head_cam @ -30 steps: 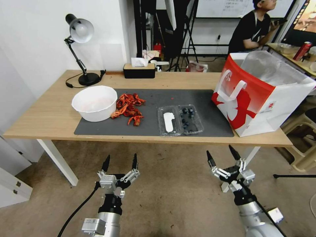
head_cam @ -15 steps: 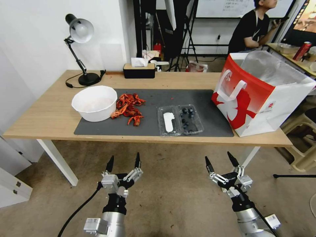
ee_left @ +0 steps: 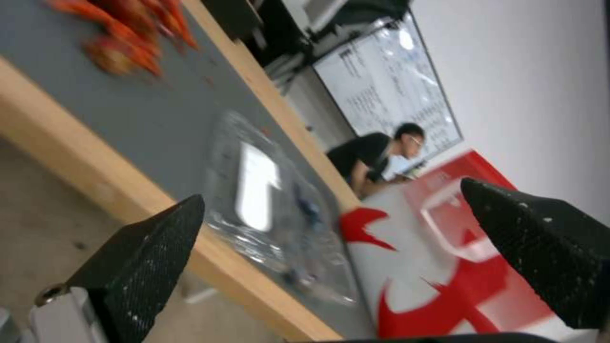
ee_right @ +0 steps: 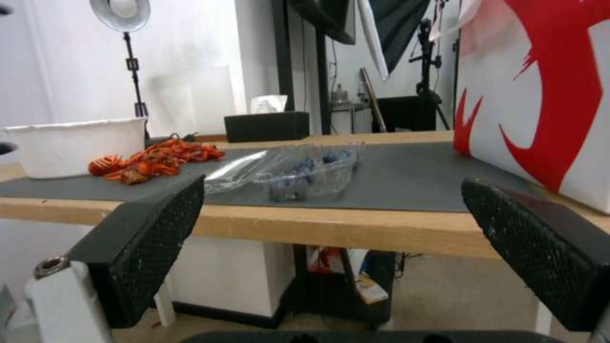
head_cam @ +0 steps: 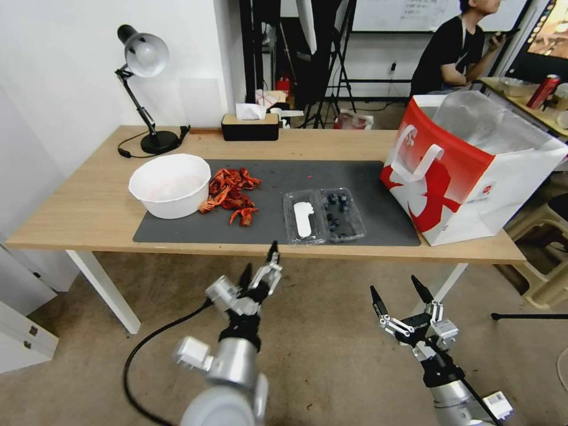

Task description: Close the takeout container lid, then place the container into the takeout bag.

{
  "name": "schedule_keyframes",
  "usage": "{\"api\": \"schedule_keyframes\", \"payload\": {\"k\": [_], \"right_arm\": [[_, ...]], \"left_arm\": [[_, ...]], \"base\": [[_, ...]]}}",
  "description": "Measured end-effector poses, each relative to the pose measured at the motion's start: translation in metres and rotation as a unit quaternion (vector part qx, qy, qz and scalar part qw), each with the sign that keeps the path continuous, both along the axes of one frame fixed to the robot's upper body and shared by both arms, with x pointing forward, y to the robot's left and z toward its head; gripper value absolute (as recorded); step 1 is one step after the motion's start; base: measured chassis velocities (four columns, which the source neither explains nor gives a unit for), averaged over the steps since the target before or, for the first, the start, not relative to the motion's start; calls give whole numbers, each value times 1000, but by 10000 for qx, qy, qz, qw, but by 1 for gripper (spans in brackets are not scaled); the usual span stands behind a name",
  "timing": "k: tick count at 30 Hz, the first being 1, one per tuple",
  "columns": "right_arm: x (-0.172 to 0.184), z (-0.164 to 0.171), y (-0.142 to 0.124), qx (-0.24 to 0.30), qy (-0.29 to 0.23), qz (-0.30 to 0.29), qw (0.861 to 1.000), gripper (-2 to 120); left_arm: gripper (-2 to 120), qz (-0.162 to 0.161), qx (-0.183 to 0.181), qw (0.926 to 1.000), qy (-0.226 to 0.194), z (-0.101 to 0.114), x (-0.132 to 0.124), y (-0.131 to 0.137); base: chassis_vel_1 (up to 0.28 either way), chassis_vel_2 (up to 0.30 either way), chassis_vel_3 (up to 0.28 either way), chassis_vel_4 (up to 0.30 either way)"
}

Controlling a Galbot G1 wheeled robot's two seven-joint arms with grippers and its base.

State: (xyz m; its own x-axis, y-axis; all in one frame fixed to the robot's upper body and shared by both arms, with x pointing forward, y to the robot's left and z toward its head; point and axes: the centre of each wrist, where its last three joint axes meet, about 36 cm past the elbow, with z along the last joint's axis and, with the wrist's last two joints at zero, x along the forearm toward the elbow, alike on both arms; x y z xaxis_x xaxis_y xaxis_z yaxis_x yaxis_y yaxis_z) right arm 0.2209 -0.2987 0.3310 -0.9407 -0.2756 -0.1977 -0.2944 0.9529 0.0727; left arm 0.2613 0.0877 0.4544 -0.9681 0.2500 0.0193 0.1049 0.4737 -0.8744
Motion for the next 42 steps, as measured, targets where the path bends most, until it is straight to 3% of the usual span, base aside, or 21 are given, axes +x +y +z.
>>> {"api": "schedule_keyframes", "payload": {"k": [1, 3, 5, 6, 8, 12, 17, 24, 28, 42], "right_arm": [[0, 0, 0, 0, 0, 0, 10000, 100], [-2, 0, 0, -31, 30, -25, 10000, 100], [-2, 0, 0, -39, 35, -31, 10000, 100], [-3, -1, 0, -62, 58, -42, 10000, 100], [-3, -2, 0, -72, 76, -54, 9999, 100], [-6, -9, 1, -118, 191, -90, 9997, 100], [-5, -14, 1, -159, 266, -98, 9995, 100], [-1, -19, 1, -223, 355, -119, 9990, 100], [0, -22, 3, -241, 387, -106, 9989, 100], [-4, -28, 4, -281, 451, -105, 9985, 100]], "left_arm": [[100, 0, 0, 10000, 0, 0, 0, 0], [100, -405, -121, 9991, -17, -1, 13, -12], [100, -502, -132, 9987, -2, -3, 15, -14], [100, -769, -120, 9970, 15, -7, 22, -19], [100, -901, -77, 9959, 22, -11, 27, -19], [100, -1318, 119, 9912, -76, -28, 49, -13], [100, -1618, 202, 9865, -149, -33, 66, 2], [100, -2460, 375, 9680, -314, -36, 85, 24], [100, -2617, 396, 9637, -355, -33, 97, 25], [100, -2720, 359, 9616, -111, -34, 123, 11]], "base": [[0, 0, 0, 0], [0, 0, 0, 0], [0, 0, 0, 0], [0, 0, 0, 0], [0, 0, 0, 0], [0, 0, 0, 0], [0, 0, 0, 0], [0, 0, 0, 0], [0, 0, 0, 0], [0, 0, 0, 0]]}}
